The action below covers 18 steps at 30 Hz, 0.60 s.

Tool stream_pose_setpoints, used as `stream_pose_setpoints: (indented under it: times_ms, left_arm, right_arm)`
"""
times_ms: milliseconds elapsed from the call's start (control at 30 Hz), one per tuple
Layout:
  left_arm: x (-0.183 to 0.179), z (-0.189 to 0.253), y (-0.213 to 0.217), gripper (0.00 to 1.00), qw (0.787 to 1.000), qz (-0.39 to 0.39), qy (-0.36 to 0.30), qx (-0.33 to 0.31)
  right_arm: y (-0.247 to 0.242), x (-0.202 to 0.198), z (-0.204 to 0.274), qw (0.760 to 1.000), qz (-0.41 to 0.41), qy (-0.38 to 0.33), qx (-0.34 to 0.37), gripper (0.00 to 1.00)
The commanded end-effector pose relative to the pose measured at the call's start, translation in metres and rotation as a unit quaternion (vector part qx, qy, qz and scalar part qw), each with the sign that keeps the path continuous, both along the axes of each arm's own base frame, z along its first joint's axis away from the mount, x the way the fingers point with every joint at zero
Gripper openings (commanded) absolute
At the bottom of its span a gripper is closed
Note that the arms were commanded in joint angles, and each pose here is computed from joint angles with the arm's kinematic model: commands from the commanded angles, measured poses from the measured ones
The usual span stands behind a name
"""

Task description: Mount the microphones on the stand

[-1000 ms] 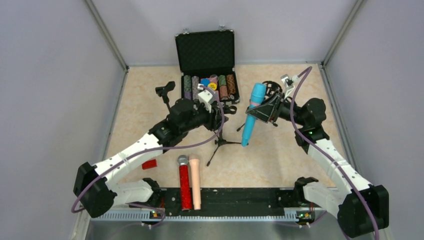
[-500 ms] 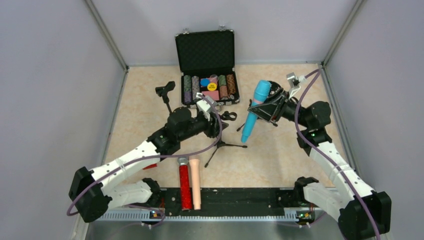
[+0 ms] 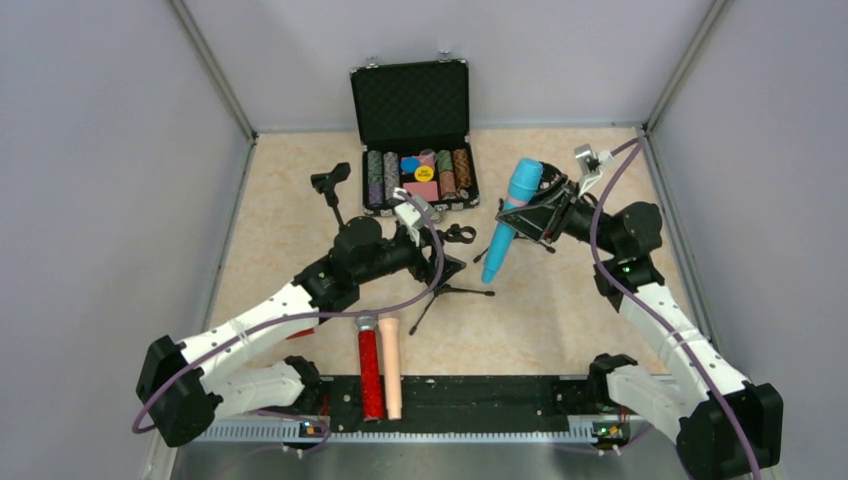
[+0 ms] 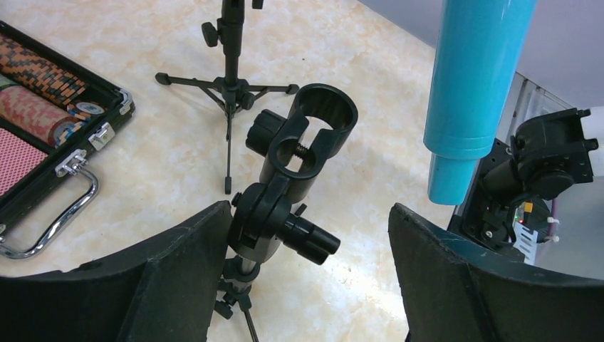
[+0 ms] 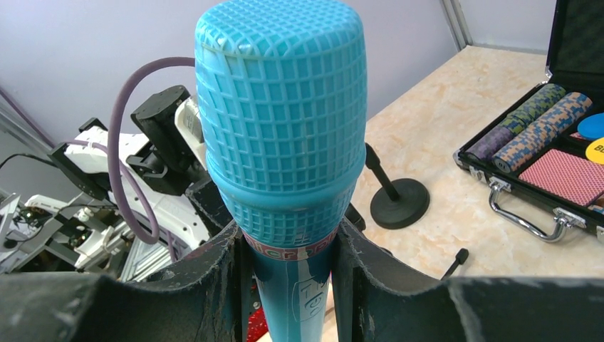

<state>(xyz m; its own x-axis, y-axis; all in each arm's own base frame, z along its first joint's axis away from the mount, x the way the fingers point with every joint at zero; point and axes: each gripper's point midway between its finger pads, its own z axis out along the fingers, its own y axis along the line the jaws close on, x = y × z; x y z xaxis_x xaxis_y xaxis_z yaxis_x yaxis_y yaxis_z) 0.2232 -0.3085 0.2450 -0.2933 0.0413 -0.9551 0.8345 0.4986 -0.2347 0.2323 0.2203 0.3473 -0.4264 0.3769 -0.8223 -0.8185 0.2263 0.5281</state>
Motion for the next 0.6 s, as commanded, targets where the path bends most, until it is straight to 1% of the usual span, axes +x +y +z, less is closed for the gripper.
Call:
stream_pose_setpoints:
  times_ms: [0, 167, 300, 433, 567]
  left_arm:
    - [-0.007, 0.033, -0.003, 0.85, 0.999, -0.013, -0.008, -0.033]
    - [-0.002, 0.041, -0.004, 0.84, 0.999, 0.006, 0.005, -0.050]
    - [0.003, 0.048, -0.006, 0.84, 0.999, 0.011, 0.008, -0.052]
    - [0.004, 0.066, -0.011, 0.87, 0.998, -0.001, -0.011, -0.059]
    - [0.016, 0.086, -0.010, 0.91, 0.998, 0.013, -0.036, -0.053]
  right_arm:
    - [-0.004, -0.002, 0.042, 0.998, -0.010, -0.055, 0.020, 0.00]
    - [-0.004, 0.006, 0.063, 0.997, -0.018, -0.066, 0.034, 0.00]
    - [-0.006, 0.010, 0.088, 0.994, -0.028, -0.087, 0.053, 0.00]
    - [-0.004, 0.017, 0.103, 0.993, -0.030, -0.098, 0.050, 0.00]
    - [-0.005, 0.027, 0.114, 0.992, -0.042, -0.103, 0.056, 0.00]
